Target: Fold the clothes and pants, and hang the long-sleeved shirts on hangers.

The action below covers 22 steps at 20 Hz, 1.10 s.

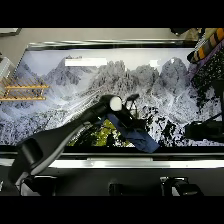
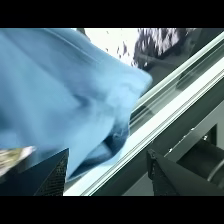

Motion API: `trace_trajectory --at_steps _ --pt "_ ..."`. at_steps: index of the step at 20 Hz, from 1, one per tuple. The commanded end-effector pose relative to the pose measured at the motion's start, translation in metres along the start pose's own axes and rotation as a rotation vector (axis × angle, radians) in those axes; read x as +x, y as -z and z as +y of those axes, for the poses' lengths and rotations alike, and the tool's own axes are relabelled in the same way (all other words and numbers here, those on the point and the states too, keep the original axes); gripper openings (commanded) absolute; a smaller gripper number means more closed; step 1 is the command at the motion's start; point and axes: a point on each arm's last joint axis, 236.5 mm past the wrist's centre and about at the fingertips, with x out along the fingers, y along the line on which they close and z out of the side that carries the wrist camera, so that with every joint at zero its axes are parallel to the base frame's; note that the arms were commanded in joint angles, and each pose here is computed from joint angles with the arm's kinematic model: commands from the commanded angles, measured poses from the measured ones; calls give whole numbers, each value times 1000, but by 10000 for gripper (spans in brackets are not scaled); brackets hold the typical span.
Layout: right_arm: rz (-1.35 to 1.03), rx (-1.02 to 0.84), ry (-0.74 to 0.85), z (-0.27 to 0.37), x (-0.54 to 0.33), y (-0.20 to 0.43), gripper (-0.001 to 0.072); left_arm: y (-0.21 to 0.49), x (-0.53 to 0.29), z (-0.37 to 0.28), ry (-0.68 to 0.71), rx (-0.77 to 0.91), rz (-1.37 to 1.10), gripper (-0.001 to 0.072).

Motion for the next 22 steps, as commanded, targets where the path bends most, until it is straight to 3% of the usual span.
trace_trajectory --at_steps 1,3,4,5,8,13,15,17,22 --pt "-96 30 -35 8 -2 -22 184 -16 -83 37 -65 17 -57 557" --pt "-130 169 -99 21 2 -37 213 -23 -152 73 -176 1 -146 556" --pt "-100 220 -154 33 10 -41 323 -23 -187 89 -230 -10 -198 556" --pt "-52 232 -212 48 19 -42 367 -22 -216 100 -267 -11 -241 556" --pt "9 194 -315 65 48 -61 374 -10 -287 127 -346 -65 -350 551" --pt "37 439 -406 -10 97 -82 385 -1 -334 152 -372 -139 -430 550" --pt "151 433 -417 -18 136 -46 386 -2 -337 158 -375 -156 -434 550" --pt "264 440 -410 -15 169 -2 433 -3 -336 160 -376 -160 -431 550" --pt "343 468 -406 -3 221 62 442 -2 -336 161 -375 -165 -430 552"
